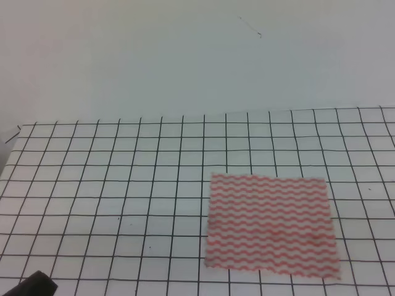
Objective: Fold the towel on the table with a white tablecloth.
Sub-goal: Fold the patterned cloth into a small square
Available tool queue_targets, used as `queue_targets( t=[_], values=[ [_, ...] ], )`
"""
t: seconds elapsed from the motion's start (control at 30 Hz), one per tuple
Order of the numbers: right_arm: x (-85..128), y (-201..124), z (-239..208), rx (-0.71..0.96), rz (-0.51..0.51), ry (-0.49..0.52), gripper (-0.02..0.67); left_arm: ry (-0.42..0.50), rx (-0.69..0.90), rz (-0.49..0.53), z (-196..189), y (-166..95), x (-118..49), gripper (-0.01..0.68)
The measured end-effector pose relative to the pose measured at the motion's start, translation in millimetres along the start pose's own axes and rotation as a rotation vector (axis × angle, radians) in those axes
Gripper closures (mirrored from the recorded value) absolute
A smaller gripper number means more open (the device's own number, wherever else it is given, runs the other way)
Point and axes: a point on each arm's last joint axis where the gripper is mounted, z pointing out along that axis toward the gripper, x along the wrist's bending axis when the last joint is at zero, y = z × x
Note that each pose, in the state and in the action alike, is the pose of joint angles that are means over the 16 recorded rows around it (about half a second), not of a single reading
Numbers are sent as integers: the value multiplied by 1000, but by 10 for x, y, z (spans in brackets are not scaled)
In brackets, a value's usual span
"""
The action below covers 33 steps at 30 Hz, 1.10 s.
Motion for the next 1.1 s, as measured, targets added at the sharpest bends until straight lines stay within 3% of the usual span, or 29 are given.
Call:
queue_targets(
  t=[0.2,0.57,0.87,1.1],
  values=[
    [32,126,102,146,-80,1,651,16,0,88,14,92,-40,673],
    [-155,201,584,504,-73,-11,651,89,112,97,132,124,34,673],
    [-339,101,989,748,-44,35,639,117,299,84,386,237,49,673],
    [-480,-58,1228,872,15,64,573,111,500,54,737,308,124,672]
  ],
)
